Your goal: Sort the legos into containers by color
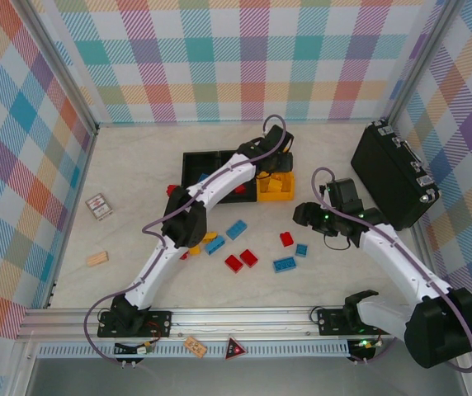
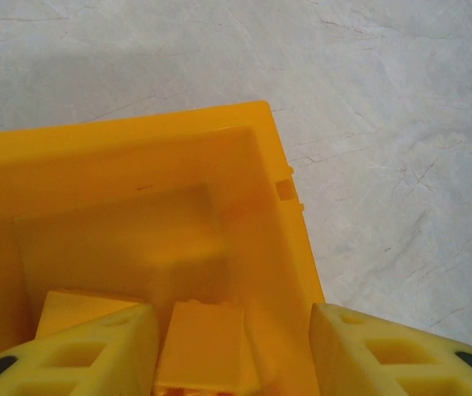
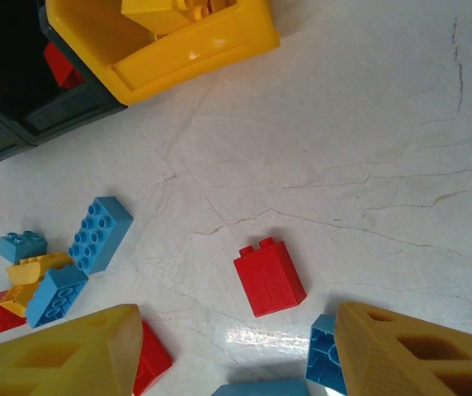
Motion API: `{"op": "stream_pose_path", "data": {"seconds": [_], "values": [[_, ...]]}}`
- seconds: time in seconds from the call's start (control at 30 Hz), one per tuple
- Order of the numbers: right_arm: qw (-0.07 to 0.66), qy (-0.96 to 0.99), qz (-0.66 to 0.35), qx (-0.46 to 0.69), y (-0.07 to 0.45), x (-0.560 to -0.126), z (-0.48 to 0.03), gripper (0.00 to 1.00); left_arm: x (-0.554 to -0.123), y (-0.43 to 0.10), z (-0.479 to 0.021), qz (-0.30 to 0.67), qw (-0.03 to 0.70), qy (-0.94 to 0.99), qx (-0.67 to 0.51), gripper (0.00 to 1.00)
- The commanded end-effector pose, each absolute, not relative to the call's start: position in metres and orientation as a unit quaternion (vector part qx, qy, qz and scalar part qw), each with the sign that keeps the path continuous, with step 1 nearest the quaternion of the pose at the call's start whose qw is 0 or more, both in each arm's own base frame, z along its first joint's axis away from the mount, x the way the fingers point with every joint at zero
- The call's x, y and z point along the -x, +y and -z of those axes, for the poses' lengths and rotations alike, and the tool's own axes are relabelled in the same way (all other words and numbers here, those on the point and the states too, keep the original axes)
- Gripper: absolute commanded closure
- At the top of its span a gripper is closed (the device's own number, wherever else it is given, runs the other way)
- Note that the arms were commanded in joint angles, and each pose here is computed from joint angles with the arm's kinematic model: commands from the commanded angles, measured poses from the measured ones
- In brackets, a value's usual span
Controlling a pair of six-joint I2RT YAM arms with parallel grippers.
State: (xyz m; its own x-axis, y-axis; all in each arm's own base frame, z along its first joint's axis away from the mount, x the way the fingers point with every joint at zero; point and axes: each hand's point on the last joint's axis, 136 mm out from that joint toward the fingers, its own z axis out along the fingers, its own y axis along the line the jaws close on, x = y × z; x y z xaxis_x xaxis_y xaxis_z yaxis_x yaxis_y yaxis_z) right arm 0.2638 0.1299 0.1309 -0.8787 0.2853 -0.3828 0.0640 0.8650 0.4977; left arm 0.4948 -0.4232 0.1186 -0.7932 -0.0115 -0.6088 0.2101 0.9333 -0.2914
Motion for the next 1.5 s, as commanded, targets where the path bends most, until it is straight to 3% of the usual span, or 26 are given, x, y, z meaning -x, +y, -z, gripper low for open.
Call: {"op": "stream_pose_path", "data": {"seconds": [0.0,0.27,0.57,1.17,1.47], "values": [[0.229,0.937,-0.247,-0.091,0.128,-0.258,-0.135,0.37,-0.473,-0.418,-0.176,0.196,0.330,0.921,-0.066,0.49],[0.227,0.934,-0.264,-0.074,0.133,-0.251,-0.142,0.37,-0.414,-0.383,-0.205,0.209,0.326,0.919,-0.072,0.49],[0.209,0.930,-0.301,-0.020,0.160,-0.239,-0.150,0.37,-0.358,-0.316,-0.200,0.173,0.315,0.932,-0.053,0.47],[0.168,0.930,-0.313,0.093,0.223,-0.202,-0.135,0.37,-0.260,-0.189,-0.132,0.099,0.279,0.953,0.060,0.44],[0.151,0.933,-0.311,0.096,0.235,-0.201,-0.122,0.37,-0.231,-0.171,-0.093,0.091,0.257,0.957,0.102,0.44]]}}
